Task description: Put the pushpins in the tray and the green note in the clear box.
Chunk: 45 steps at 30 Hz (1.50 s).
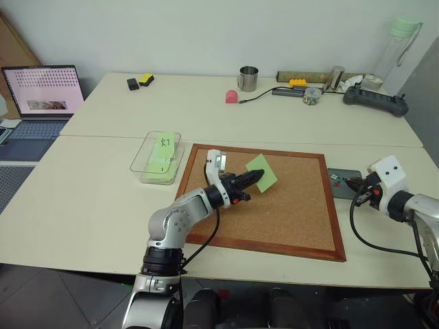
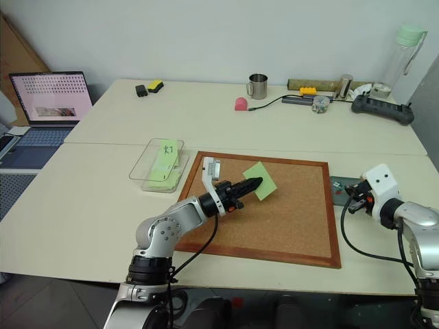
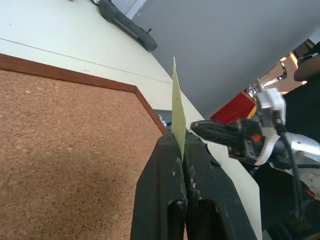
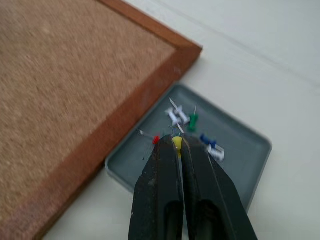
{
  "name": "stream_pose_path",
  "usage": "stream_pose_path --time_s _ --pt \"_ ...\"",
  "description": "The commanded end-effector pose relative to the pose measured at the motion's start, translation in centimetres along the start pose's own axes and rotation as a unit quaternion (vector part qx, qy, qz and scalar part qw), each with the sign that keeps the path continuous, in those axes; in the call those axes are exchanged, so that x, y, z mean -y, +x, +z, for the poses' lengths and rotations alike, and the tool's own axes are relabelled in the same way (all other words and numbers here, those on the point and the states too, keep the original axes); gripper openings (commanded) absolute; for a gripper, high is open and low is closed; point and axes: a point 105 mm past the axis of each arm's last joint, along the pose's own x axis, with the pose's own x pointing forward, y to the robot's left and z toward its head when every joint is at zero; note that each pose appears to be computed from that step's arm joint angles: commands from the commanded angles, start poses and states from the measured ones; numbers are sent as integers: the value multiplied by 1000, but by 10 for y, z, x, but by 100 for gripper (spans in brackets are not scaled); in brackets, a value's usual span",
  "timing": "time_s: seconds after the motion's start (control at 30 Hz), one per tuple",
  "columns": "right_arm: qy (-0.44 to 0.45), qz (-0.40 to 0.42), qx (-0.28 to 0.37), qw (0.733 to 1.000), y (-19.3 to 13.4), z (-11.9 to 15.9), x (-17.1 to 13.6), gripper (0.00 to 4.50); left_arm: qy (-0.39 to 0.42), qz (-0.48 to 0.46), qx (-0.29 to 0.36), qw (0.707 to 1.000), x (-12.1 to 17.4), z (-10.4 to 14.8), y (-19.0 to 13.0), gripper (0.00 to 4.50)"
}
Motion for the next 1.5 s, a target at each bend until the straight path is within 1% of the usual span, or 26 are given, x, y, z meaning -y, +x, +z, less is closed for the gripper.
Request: stream_pose_path --time_s 0.03,0.07,0.17,0.27,0.3,0.4,0.43,0.47,0.5,0.53,0.6,0.63,0.73,0.8,0.9,1.0,1.1,1.13,1.17,1.3,1.37,1.5 --pt "15 -4 7 1000 1 7 3 58 19 -21 8 1000 10 8 3 0" --pt "15 -5 7 1000 1 7 3 91 19 -21 8 1000 10 8 3 0" --pt "18 -6 10 1000 0 9 4 150 19 -21 9 1000 10 8 3 0" --pt "23 -8 13 1000 -1 12 6 219 20 -22 9 1000 10 7 3 0" --pt "23 -8 14 1000 -2 12 7 248 21 -22 9 999 10 7 3 0" --pt "24 -12 22 999 -6 18 11 307 34 -16 17 999 9 12 2 0" --pt "21 -12 27 999 -7 21 13 333 41 -14 21 999 10 16 1 0" --pt "14 -6 32 999 -9 25 12 350 52 -11 25 998 9 19 0 0" --pt "-4 9 40 999 -11 30 8 381 68 -6 30 997 9 24 -1 0" --pt "-16 20 44 999 -12 33 5 400 79 -2 32 996 9 27 -3 0" --pt "-93 81 68 990 -17 49 -14 434 119 13 48 992 10 43 -10 0" --pt "-123 107 78 984 -20 55 -23 443 135 18 54 989 10 49 -14 0" --pt "-184 189 100 959 -30 75 -50 443 173 50 76 981 7 69 -29 0" --pt "-200 234 117 944 -38 92 -65 443 196 85 97 972 2 84 -44 0" --pt "-212 281 132 927 -47 113 -79 443 224 145 127 955 -8 106 -66 0" --pt "-211 314 128 917 -53 127 -86 443 253 226 150 929 -23 127 -92 0" --pt "-215 345 103 908 -58 133 -87 443 298 339 161 878 -41 154 -129 0" --pt "-217 351 101 905 -60 135 -87 443 309 361 161 865 -43 159 -136 0" --pt "-214 352 111 904 -60 142 -87 443 313 381 159 855 -47 162 -143 0" --pt "-200 351 141 904 -59 161 -87 443 313 424 154 836 -57 167 -158 0" --pt "-198 349 144 904 -58 164 -86 443 312 441 144 829 -64 166 -163 0" --pt "-198 348 141 905 -57 163 -86 443 310 449 127 828 -70 161 -163 0"
